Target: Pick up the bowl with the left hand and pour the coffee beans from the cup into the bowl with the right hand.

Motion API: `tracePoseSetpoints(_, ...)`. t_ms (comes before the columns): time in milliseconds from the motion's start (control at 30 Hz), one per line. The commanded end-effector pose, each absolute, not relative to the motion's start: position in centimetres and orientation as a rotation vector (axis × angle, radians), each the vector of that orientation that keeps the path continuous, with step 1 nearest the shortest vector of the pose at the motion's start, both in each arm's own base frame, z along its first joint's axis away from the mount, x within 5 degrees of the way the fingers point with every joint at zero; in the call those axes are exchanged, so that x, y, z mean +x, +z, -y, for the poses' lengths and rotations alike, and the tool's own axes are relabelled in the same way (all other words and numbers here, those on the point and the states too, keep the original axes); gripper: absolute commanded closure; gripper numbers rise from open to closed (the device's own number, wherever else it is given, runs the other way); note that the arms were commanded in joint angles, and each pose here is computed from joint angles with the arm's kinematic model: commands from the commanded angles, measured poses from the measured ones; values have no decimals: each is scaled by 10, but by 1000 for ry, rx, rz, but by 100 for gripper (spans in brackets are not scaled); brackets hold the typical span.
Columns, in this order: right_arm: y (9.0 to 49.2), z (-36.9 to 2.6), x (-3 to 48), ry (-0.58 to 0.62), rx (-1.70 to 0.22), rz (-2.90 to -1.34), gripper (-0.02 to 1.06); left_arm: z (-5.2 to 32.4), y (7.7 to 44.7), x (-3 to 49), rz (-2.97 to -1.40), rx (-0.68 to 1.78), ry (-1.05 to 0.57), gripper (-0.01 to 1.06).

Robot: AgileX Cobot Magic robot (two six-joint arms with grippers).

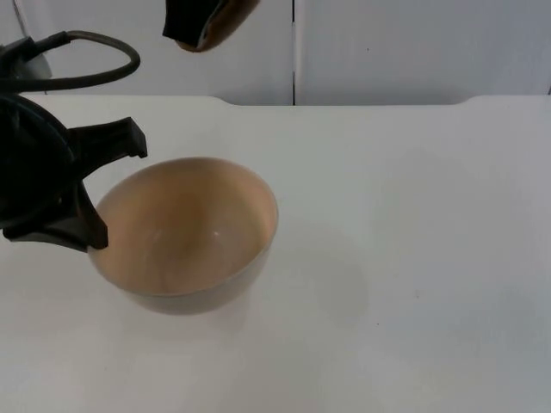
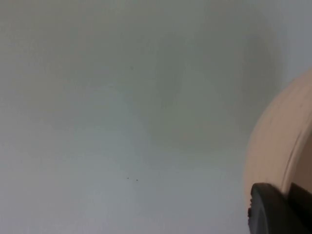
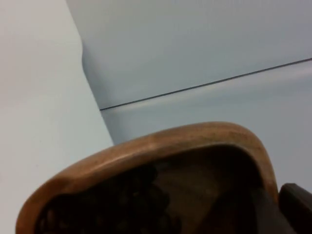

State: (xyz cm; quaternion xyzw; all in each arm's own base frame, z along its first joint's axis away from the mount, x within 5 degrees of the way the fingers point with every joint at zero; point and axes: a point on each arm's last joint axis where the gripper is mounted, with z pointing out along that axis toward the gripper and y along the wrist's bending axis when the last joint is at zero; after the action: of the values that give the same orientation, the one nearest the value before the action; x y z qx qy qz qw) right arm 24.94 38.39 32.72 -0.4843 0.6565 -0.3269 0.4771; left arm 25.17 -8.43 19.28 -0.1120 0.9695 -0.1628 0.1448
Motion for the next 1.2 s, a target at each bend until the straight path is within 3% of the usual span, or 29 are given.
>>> tracePoseSetpoints(0, 335, -384, 244, -822, -1170, -1554, 104, 84, 195, 251, -2779, -348, -487, 105)
tracePoseSetpoints(1167, 353, -394, 228, -970, -1167, -1322, 104, 84, 195, 252, -2764, -349, -487, 105)
